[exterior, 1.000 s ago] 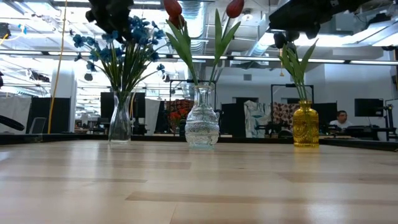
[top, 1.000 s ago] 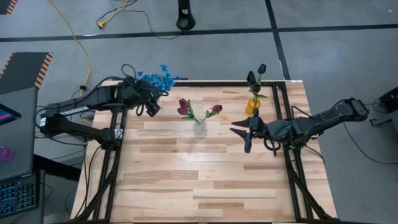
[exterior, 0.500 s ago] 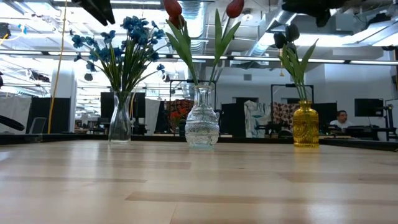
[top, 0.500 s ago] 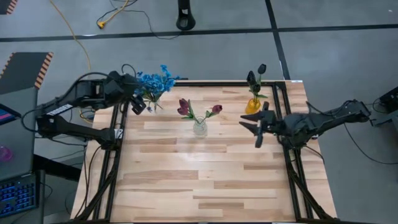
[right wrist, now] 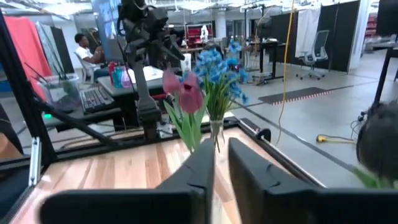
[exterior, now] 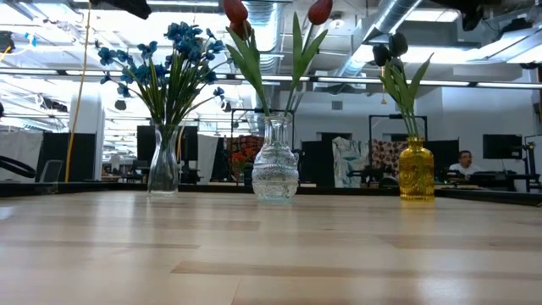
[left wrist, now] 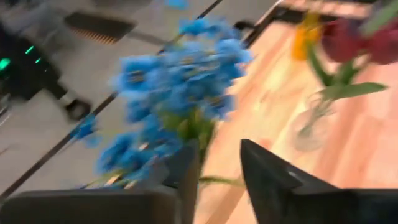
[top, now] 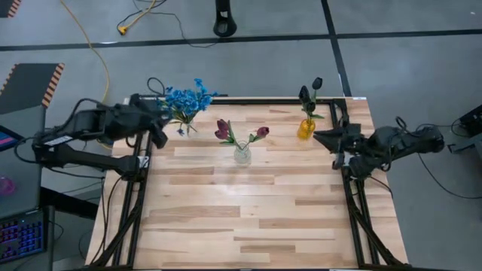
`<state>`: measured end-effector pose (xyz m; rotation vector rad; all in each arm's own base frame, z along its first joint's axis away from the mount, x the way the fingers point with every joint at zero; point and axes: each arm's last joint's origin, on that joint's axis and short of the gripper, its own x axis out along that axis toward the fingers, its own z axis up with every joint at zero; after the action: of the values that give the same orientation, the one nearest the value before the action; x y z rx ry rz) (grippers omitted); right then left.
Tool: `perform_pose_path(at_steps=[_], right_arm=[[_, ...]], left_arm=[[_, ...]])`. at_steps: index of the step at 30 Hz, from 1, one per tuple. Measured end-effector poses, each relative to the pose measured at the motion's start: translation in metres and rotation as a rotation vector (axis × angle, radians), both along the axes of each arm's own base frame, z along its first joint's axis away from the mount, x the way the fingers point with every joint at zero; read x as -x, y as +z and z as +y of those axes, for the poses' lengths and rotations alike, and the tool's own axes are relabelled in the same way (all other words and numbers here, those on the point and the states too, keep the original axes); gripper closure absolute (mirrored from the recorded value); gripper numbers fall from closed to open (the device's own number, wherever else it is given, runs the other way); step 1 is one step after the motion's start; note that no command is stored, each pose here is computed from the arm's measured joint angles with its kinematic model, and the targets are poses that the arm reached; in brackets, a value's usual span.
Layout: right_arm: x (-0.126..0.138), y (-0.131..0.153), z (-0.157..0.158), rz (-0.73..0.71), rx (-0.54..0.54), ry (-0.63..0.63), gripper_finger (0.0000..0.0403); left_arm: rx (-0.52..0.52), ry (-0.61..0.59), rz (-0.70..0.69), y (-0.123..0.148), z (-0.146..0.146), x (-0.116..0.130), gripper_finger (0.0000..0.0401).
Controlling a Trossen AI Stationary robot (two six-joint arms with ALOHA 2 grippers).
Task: Sort flowers into vase by color
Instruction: Return to Home Position
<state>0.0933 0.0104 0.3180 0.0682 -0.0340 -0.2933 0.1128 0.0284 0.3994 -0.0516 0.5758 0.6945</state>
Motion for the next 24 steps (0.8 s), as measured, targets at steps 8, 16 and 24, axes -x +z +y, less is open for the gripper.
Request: perform_pose_path(at_steps=[8, 16, 24], right_arm=[[-0.008, -0.039, 0.002, 0.011, -0.01, 0.0, 0.0384], [-0.018, -0.074, 0.002, 0.028, -0.035, 0.032, 0.0364], [-0.024, -0.096, -0.007, 0.025, -0.037, 0.069, 0.038]], left_arm=[[-0.125, -0.163, -0.153, -0.055, -0.01, -0.015, 0.0395], [-0.169, -0.32, -0.369, -0.099, -0.015, 0.0, 0.0399], [-0.239, -0.335, -0.521, -0.132, -0.016, 0.024, 0.0401]])
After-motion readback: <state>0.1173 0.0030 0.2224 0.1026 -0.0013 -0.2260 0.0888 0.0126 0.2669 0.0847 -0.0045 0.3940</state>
